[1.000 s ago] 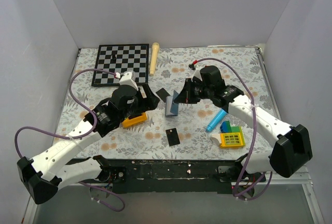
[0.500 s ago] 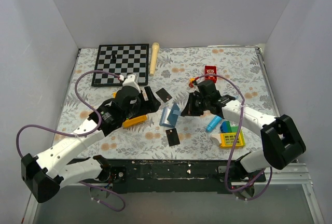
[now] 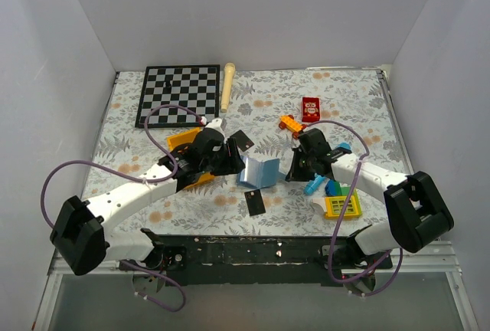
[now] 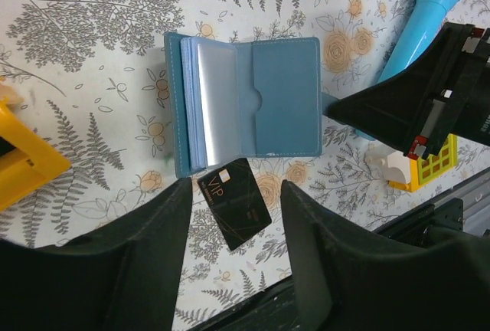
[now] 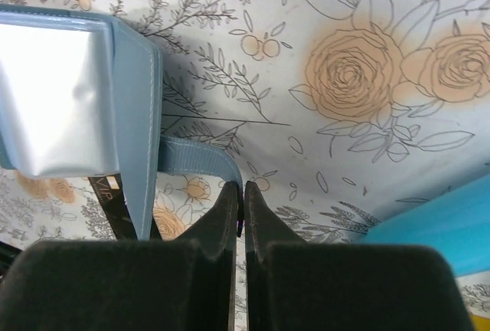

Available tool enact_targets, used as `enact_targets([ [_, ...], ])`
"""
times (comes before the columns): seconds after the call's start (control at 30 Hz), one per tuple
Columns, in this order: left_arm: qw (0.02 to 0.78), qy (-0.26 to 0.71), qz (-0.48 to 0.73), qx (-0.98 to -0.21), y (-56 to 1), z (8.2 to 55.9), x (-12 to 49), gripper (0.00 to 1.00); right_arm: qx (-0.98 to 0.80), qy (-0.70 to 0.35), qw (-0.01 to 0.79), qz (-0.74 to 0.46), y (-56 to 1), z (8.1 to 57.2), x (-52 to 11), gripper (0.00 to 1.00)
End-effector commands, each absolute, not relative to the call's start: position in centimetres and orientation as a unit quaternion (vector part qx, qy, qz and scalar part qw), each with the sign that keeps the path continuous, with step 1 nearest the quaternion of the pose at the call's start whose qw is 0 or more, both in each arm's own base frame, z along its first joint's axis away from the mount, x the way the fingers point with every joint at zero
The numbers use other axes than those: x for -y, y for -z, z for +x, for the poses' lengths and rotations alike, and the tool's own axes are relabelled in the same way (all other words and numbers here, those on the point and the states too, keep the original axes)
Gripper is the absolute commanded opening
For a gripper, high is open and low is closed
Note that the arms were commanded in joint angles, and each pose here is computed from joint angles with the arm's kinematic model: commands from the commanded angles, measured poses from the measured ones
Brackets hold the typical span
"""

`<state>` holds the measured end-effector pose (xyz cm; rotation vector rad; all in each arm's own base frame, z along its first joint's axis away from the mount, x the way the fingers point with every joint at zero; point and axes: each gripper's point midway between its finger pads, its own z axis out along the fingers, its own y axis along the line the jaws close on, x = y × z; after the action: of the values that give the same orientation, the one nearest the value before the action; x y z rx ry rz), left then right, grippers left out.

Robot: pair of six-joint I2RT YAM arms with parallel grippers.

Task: Put the credit cards into the card holder
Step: Open the card holder at the center of the board.

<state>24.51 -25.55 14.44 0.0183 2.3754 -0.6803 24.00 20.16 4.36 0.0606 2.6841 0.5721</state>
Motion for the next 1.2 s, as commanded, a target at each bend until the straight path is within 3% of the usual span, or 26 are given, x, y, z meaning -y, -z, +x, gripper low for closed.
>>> enact_targets([
  [0.0,0.324,0.283,0.03,-0.902,-13.7,24.9,27.1,0.45,-0.963,-0.164,0.211,0.036,-4.4,24.5,-18.5,0.01],
  [0.1,0.315,0.276,0.032,-0.908,-12.5,25.2,27.4,0.36,-0.964,-0.159,0.209,0.037,-4.3,24.5,-18.4,0.01],
  [0.87,0.299,0.258,0.037,-0.918,-8.6,27.1,29.1,0.36,-0.964,-0.162,0.207,0.036,-4.3,24.2,-18.1,0.01],
  [1.17,0.306,0.319,0.053,-0.895,-10.0,26.7,30.9,0.21,-0.964,-0.164,0.205,0.037,-4.2,24.2,-18.1,0.01],
])
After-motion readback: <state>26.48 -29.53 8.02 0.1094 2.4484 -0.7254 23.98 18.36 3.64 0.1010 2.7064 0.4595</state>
